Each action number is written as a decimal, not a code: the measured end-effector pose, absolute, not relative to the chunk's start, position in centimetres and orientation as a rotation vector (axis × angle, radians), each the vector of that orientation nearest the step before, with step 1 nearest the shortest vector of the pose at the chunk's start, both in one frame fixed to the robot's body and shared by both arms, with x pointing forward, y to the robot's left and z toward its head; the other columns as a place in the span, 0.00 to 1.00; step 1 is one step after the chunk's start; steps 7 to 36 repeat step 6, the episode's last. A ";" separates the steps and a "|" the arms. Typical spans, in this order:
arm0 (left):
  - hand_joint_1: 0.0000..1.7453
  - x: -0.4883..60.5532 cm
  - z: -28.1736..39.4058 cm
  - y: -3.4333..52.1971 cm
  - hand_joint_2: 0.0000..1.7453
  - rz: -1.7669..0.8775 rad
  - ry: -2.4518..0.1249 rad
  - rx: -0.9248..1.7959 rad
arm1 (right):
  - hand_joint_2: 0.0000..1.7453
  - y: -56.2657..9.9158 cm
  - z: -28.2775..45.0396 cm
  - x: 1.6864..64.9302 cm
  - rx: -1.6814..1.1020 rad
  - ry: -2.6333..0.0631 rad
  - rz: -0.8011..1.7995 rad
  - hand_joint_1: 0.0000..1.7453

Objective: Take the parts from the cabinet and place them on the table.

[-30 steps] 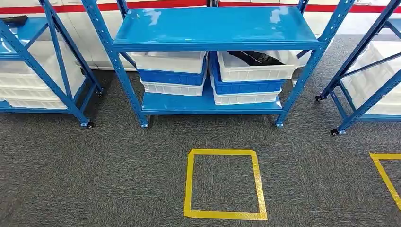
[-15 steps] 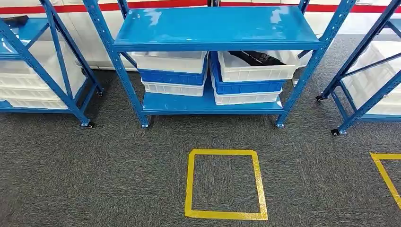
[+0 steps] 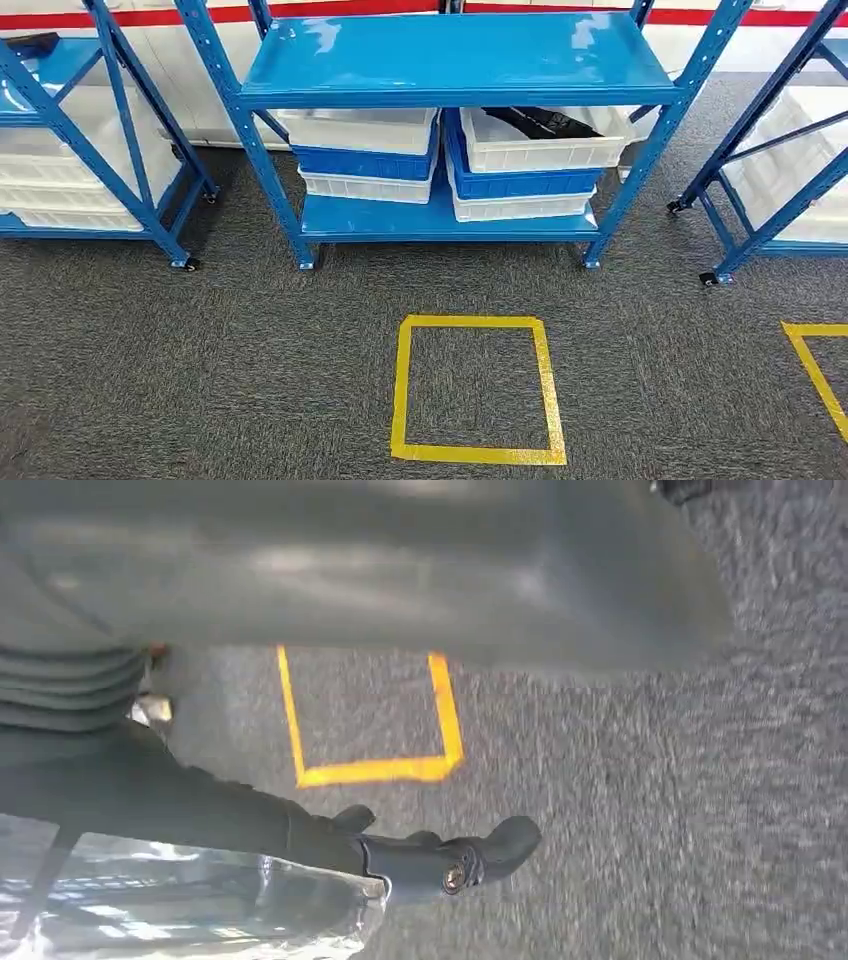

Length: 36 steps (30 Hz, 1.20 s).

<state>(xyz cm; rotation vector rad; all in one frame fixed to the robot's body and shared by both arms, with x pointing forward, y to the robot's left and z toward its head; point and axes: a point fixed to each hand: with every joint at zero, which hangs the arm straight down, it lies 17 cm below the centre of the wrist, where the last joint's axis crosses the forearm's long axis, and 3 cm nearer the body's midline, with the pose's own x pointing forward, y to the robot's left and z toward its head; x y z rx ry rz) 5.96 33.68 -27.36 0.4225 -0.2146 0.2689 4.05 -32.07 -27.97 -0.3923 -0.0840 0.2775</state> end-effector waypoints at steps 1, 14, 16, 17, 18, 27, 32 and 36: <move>0.00 5.9 -27.4 33.7 0.00 0.263 -0.217 0.415 | 0.00 -31.9 -28.0 4.0 -0.381 -0.087 0.271 0.00; 0.00 6.0 -27.6 33.3 0.00 0.233 -0.230 0.365 | 0.00 -31.0 -28.2 3.7 -0.320 -0.098 0.227 0.00; 0.00 6.0 -27.6 33.3 0.00 0.233 -0.230 0.365 | 0.00 -31.0 -28.2 3.7 -0.320 -0.098 0.227 0.00; 0.00 6.0 -27.6 33.3 0.00 0.233 -0.230 0.365 | 0.00 -31.0 -28.2 3.7 -0.320 -0.098 0.227 0.00; 0.00 6.0 -27.6 33.3 0.00 0.233 -0.230 0.365 | 0.00 -31.0 -28.2 3.7 -0.320 -0.098 0.227 0.00; 0.00 6.0 -27.6 33.3 0.00 0.233 -0.230 0.365 | 0.00 -31.0 -28.2 3.7 -0.320 -0.098 0.227 0.00; 0.00 6.0 -27.6 33.3 0.00 0.233 -0.230 0.365 | 0.00 -31.0 -28.2 3.7 -0.320 -0.098 0.227 0.00; 0.00 6.0 -27.6 33.3 0.00 0.233 -0.230 0.365 | 0.00 -31.0 -28.2 3.7 -0.320 -0.098 0.227 0.00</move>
